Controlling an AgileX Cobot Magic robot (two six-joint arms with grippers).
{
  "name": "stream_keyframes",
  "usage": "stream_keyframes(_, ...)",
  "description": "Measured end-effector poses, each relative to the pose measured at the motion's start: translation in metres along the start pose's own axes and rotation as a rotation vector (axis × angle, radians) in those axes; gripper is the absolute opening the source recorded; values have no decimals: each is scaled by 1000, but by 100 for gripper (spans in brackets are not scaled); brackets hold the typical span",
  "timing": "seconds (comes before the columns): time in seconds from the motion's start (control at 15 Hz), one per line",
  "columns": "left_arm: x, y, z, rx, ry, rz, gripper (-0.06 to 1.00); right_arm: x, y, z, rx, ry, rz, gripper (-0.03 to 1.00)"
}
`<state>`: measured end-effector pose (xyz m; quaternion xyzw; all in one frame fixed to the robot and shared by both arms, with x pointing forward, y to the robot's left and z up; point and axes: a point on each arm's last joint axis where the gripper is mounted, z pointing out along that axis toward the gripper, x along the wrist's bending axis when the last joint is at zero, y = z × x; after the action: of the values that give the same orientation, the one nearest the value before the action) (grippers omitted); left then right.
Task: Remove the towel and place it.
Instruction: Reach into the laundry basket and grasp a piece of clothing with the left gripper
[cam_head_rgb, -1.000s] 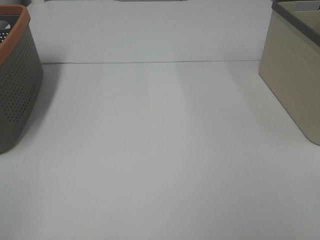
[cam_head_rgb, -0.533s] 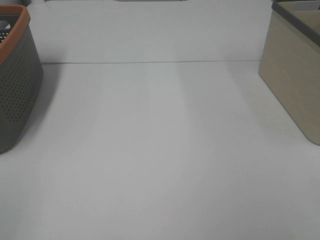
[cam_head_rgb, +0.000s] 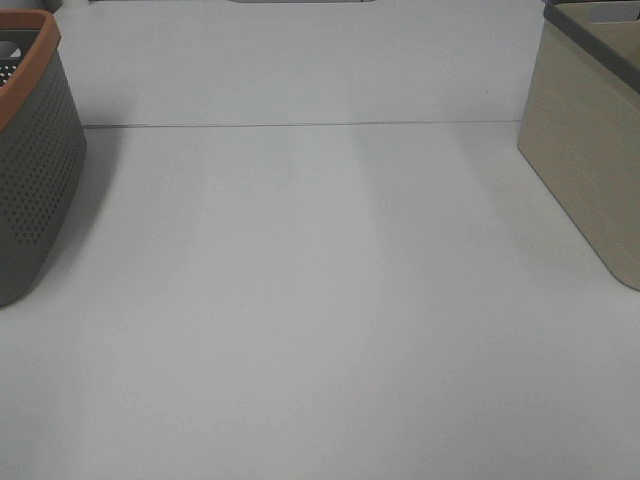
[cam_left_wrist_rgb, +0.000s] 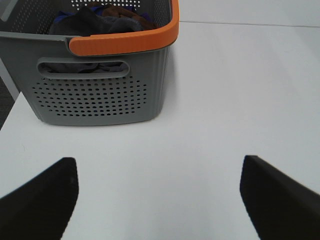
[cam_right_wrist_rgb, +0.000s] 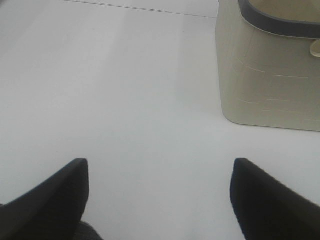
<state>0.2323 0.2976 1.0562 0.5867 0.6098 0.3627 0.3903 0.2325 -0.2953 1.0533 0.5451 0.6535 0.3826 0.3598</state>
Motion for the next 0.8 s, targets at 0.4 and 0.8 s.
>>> stream_keyframes(0.4,-1,25,0,31,1,-2,82,0,0,0,0,0,0,76)
stream_keyframes(0.8,-2,60,9,97,5,-2,82,0,0,0,0,0,0,76)
